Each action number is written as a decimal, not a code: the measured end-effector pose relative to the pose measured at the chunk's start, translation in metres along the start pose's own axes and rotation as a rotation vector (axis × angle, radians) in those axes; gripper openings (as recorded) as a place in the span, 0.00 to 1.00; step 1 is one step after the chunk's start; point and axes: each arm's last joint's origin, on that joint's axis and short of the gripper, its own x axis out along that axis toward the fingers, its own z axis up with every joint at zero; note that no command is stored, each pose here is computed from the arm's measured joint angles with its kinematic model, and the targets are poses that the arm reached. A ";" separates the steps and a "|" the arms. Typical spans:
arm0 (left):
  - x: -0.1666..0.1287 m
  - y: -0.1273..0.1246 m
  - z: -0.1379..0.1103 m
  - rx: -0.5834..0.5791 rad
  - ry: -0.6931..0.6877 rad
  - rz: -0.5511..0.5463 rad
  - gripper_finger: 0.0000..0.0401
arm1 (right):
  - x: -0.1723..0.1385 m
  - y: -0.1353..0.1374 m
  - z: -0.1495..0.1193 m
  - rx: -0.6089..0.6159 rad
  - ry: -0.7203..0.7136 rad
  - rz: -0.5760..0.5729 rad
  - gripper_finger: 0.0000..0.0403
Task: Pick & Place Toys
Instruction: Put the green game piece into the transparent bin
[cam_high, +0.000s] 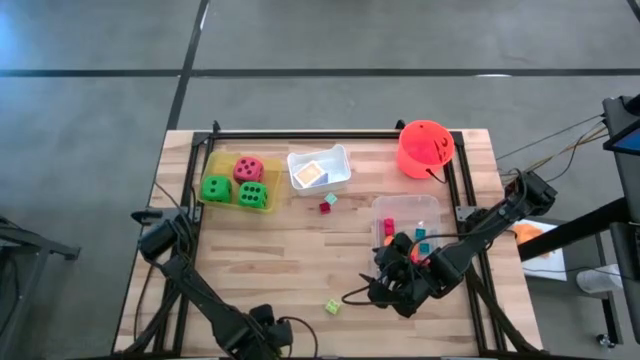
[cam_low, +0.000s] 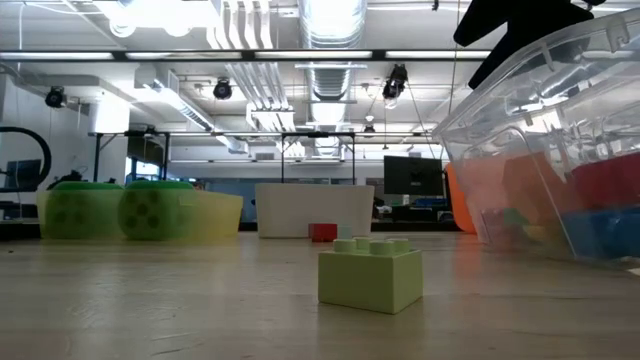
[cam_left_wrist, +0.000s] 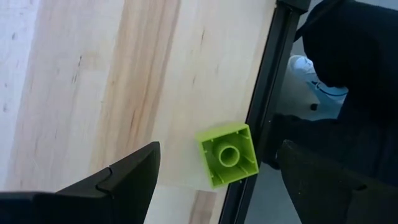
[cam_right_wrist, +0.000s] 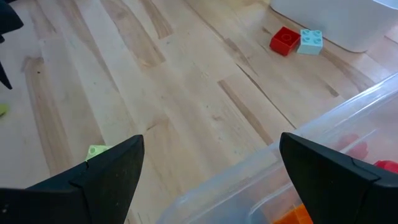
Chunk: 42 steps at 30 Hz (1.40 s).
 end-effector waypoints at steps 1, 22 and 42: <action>0.000 0.000 0.000 0.005 0.000 0.000 0.79 | 0.000 0.000 0.000 0.000 0.000 0.000 0.92; 0.000 -0.001 -0.001 0.017 -0.006 -0.005 0.79 | -0.003 -0.002 0.001 -0.063 0.027 0.016 0.92; 0.000 -0.001 0.000 0.013 0.012 -0.013 0.79 | -0.018 -0.020 0.005 0.004 0.103 -0.033 0.92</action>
